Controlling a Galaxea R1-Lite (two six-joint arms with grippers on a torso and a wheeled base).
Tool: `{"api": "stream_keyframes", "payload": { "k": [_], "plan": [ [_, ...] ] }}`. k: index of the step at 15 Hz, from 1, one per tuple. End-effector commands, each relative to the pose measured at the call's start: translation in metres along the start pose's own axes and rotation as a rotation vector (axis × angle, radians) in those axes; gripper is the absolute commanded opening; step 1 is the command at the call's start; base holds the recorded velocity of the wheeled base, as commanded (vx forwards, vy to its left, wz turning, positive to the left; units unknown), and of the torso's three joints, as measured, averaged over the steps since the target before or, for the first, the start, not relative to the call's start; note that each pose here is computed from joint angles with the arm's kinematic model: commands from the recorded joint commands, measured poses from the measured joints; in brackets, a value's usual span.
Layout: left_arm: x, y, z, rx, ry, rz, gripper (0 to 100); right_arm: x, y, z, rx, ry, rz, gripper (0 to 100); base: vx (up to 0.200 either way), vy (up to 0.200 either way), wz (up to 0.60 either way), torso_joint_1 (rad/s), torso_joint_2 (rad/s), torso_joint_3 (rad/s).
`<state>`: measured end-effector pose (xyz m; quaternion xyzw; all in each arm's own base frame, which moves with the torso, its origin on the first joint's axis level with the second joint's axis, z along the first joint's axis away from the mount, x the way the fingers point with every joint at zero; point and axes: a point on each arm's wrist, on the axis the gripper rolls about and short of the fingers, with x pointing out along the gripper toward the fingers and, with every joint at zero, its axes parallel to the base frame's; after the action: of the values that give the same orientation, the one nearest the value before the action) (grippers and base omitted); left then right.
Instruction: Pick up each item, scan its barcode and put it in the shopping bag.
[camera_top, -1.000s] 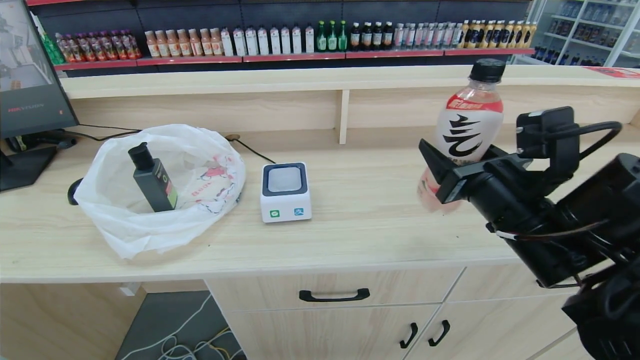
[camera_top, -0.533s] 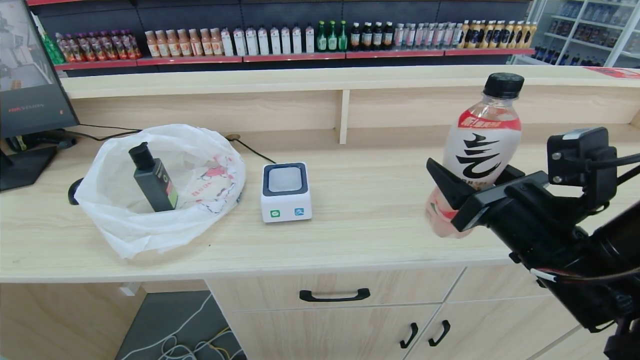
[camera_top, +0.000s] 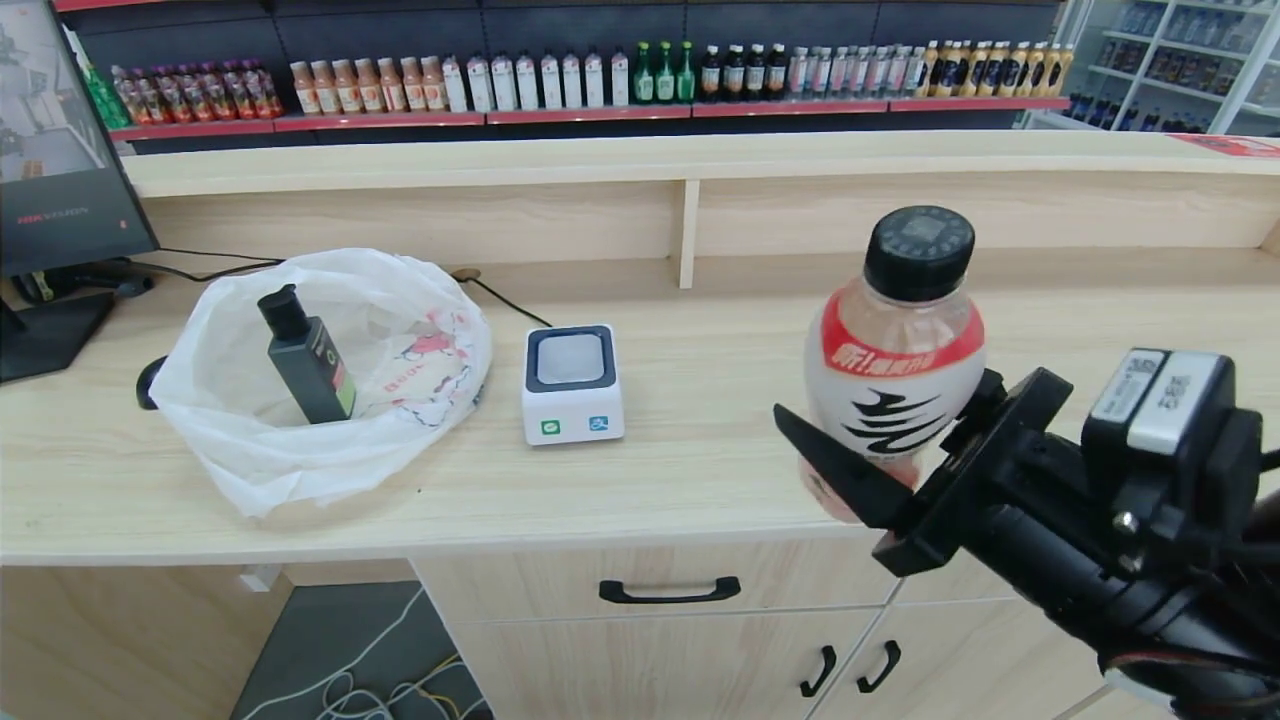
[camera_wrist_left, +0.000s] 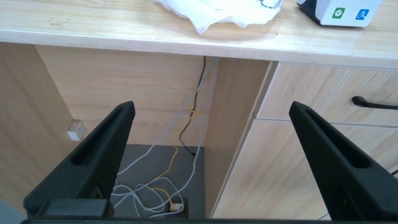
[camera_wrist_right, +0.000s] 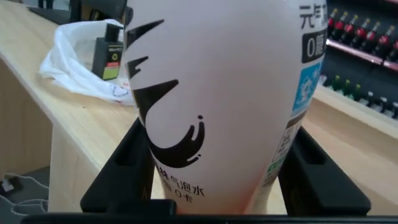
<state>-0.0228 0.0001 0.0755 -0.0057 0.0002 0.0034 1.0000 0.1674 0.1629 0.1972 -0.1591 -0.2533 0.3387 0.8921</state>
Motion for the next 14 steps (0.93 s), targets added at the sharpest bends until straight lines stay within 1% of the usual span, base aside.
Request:
{"api": "stream_keyframes", "payload": {
  "k": [1, 2, 4, 6, 7, 10, 12, 14],
  "plan": [
    [0.000, 0.000, 0.000, -0.001, 0.000, 0.001, 100, 0.000, 0.016, 0.012, -0.053, -0.057, 0.067, 0, 0.000, 0.000, 0.00, 0.000, 0.00, 0.000],
    [0.000, 0.000, 0.000, -0.001, 0.000, 0.001, 100, 0.002, 0.017, 0.018, -0.090, -0.089, 0.080, 0, 0.000, 0.000, 0.00, 0.000, 0.00, 0.000],
    [0.000, 0.000, 0.000, -0.001, 0.000, 0.001, 100, 0.002, 0.016, 0.023, -0.163, -0.121, 0.078, 0, 0.000, 0.000, 0.00, 0.000, 0.00, 0.000],
    [0.000, 0.000, 0.000, -0.001, 0.000, 0.001, 100, 0.004, 0.018, 0.040, -0.250, -0.225, 0.105, 0, 0.000, 0.000, 0.00, 0.000, 0.00, 0.000],
    [0.000, 0.000, 0.000, -0.001, 0.000, 0.001, 100, -0.002, 0.025, 0.043, -0.313, -0.238, 0.128, 0, 0.000, 0.000, 0.00, 0.000, 0.00, 0.000],
    [0.000, 0.000, 0.000, -0.001, 0.000, 0.001, 100, -0.018, 0.058, 0.027, -0.511, -0.213, 0.264, 0, 0.000, 0.000, 0.00, 0.000, 0.00, 0.000],
    [0.000, 0.000, 0.000, -0.001, 0.000, 0.001, 100, -0.012, 0.073, 0.034, -0.588, -0.222, 0.249, 0, 0.000, 0.000, 0.00, 0.000, 0.00, 0.000],
    [0.000, 0.000, 0.000, -0.001, 0.000, 0.001, 100, 0.000, 0.092, 0.032, -0.641, -0.248, 0.280, 0, 0.000, 0.000, 0.00, 0.000, 0.00, 0.000]
  ]
}}
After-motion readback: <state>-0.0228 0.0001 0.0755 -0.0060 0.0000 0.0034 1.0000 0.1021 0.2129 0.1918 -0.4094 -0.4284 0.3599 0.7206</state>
